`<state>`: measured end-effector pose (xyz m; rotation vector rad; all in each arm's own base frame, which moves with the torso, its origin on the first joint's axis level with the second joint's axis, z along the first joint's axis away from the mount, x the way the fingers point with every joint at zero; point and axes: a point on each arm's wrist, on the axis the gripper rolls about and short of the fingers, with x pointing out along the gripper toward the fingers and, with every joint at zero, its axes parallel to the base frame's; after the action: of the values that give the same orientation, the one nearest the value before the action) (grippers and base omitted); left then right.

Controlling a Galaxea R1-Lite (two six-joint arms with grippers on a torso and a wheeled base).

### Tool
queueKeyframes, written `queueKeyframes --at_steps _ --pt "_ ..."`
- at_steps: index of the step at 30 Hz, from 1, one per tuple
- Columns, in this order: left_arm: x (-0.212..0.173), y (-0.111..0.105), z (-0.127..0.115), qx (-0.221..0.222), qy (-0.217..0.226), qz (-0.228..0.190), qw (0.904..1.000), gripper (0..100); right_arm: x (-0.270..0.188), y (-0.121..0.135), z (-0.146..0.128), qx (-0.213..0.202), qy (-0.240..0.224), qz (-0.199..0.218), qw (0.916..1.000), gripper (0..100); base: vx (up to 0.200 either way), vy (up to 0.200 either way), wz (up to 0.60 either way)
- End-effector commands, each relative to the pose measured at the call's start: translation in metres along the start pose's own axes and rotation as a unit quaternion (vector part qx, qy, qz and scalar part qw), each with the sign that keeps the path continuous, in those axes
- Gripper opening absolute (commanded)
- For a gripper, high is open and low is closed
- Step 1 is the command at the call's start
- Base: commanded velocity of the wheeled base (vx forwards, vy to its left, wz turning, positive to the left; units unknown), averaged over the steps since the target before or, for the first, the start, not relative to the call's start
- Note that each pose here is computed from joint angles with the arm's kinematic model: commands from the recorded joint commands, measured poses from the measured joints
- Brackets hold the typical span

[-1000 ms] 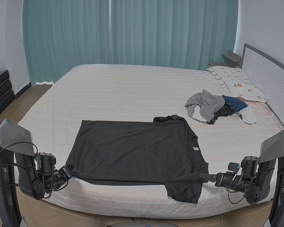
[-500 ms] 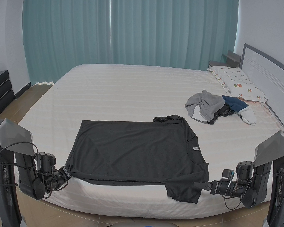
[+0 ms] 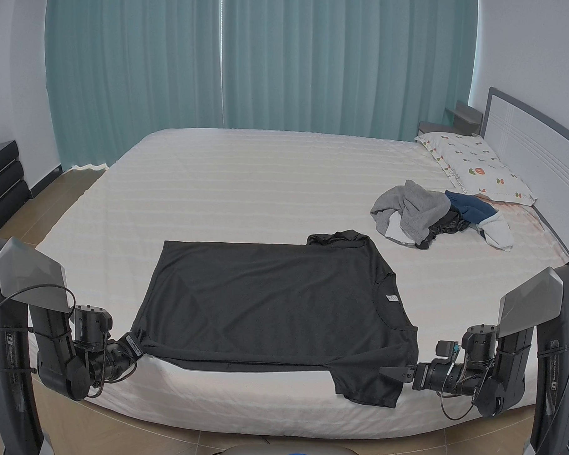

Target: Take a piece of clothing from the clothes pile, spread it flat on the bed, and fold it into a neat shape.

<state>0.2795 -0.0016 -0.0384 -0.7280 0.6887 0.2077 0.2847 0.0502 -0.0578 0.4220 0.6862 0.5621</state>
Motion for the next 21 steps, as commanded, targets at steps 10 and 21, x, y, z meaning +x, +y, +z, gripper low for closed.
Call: queueKeyframes --at_steps 10,21 --pt "0.0 0.001 0.0 -0.001 0.001 0.001 1.0 0 -0.012 -0.003 0.002 0.007 -0.009 -0.01 0.9999 0 0.0 0.0 0.0" --pt "-0.002 0.002 -0.002 0.001 0.003 0.005 1.0 0 -0.037 0.002 -0.005 0.026 0.008 -0.014 0.9995 0 0.0 0.0 0.0"
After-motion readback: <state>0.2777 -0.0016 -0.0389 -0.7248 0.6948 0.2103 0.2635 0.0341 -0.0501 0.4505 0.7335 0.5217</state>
